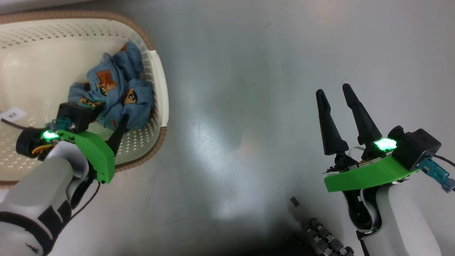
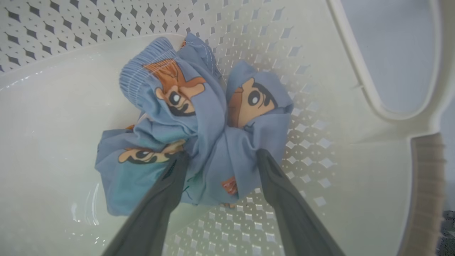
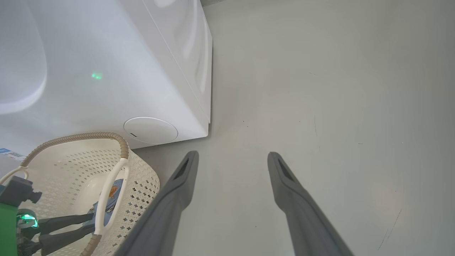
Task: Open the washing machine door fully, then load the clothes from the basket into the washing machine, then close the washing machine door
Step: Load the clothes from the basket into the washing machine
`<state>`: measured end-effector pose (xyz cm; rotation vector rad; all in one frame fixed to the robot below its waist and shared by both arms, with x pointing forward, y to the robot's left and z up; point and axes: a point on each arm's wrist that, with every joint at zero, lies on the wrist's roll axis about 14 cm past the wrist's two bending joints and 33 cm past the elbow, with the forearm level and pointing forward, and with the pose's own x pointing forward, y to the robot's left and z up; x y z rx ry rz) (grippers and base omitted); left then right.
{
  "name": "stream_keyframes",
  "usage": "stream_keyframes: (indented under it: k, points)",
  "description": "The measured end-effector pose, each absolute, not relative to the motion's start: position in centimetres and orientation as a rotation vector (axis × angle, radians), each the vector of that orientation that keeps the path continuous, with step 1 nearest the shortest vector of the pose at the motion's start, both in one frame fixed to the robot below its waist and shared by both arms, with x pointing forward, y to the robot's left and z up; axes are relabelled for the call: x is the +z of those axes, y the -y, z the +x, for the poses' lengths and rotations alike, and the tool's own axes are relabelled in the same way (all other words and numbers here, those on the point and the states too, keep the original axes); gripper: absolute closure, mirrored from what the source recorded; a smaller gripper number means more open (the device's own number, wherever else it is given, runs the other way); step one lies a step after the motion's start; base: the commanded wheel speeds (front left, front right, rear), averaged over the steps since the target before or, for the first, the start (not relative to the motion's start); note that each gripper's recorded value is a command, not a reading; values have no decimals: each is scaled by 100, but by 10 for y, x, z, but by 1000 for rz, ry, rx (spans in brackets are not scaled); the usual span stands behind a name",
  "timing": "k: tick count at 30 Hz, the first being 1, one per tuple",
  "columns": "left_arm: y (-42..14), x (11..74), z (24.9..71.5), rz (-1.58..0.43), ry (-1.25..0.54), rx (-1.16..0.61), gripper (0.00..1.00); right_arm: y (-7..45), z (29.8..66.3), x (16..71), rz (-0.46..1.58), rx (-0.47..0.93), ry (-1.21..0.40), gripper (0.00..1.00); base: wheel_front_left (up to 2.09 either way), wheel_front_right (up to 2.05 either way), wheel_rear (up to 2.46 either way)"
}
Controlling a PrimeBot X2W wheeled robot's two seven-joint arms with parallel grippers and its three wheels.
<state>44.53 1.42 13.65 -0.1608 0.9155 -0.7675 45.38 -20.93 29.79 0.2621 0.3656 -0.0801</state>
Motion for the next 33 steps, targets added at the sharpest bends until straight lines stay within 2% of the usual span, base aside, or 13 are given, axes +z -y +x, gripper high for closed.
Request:
stream_keyframes:
  k: [5, 6, 7, 8, 16, 23, 33]
  points:
    - [-10, 134, 444, -162, -931, -780, 0, 212, 453, 300, 265, -90, -360, 0, 0, 0, 0]
    - [-10, 134, 443, -161, -934, -782, 4, 213, 453, 301, 265, -91, -358, 0, 0, 0, 0]
    - [-10, 134, 442, -161, -937, -783, 64, 213, 453, 302, 265, -91, -356, 0, 0, 0, 0]
    - [-10, 135, 441, -160, -939, -784, 100, 213, 454, 303, 265, -91, -354, 0, 0, 0, 0]
    - [-13, 151, 450, -183, -917, -749, 100, 213, 457, 314, 270, -89, -323, 0, 0, 0, 0]
    - [-22, 183, 480, -236, -823, -651, 100, 206, 461, 328, 268, -65, -295, 0, 0, 0, 0]
    - [-47, 234, 485, -274, -715, -526, 100, 198, 451, 355, 261, -42, -260, 0, 0, 0, 0]
